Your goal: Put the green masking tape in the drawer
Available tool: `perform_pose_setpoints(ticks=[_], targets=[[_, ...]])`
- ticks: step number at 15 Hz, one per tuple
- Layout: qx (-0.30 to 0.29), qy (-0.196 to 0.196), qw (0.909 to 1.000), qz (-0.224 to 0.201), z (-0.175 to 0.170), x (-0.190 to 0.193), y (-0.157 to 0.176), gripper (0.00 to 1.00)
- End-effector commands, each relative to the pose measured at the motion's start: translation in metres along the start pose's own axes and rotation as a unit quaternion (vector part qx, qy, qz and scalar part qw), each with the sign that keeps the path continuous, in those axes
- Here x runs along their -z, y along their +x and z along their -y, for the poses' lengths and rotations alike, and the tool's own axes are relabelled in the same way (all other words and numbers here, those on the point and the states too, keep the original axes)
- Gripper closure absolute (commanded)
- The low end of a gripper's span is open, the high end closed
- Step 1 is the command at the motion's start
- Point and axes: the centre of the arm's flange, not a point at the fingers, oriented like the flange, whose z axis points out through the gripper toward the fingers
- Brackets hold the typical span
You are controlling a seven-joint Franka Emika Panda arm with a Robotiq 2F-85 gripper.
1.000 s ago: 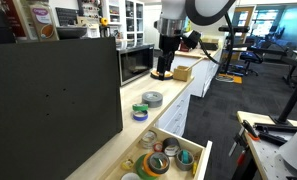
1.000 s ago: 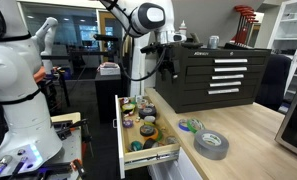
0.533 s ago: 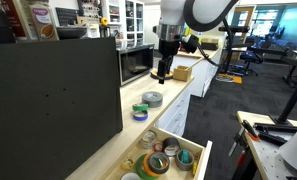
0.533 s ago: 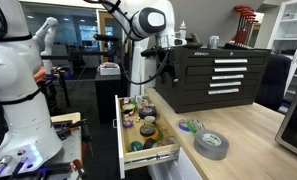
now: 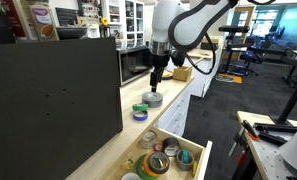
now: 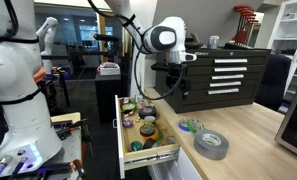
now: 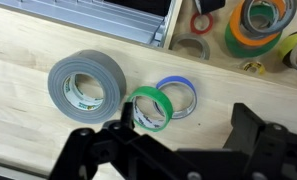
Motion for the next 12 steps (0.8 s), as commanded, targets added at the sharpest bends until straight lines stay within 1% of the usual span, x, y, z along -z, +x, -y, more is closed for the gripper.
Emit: perform_pose_setpoints(ticks=[1, 5, 8, 12], targets=[[0.047, 0.014, 0.9988, -0.001, -0.012, -0.033, 0.034, 0.0], [0.105, 0.023, 0.9941, -0.012, -0.021, -0.059, 0.059, 0.0], [0.14, 0.037, 0.9894, -0.011, -0.03, -0.076, 0.073, 0.0], [0.178, 0.07, 0.9815, -0.006, -0.039, -0.101, 0.083, 0.0]])
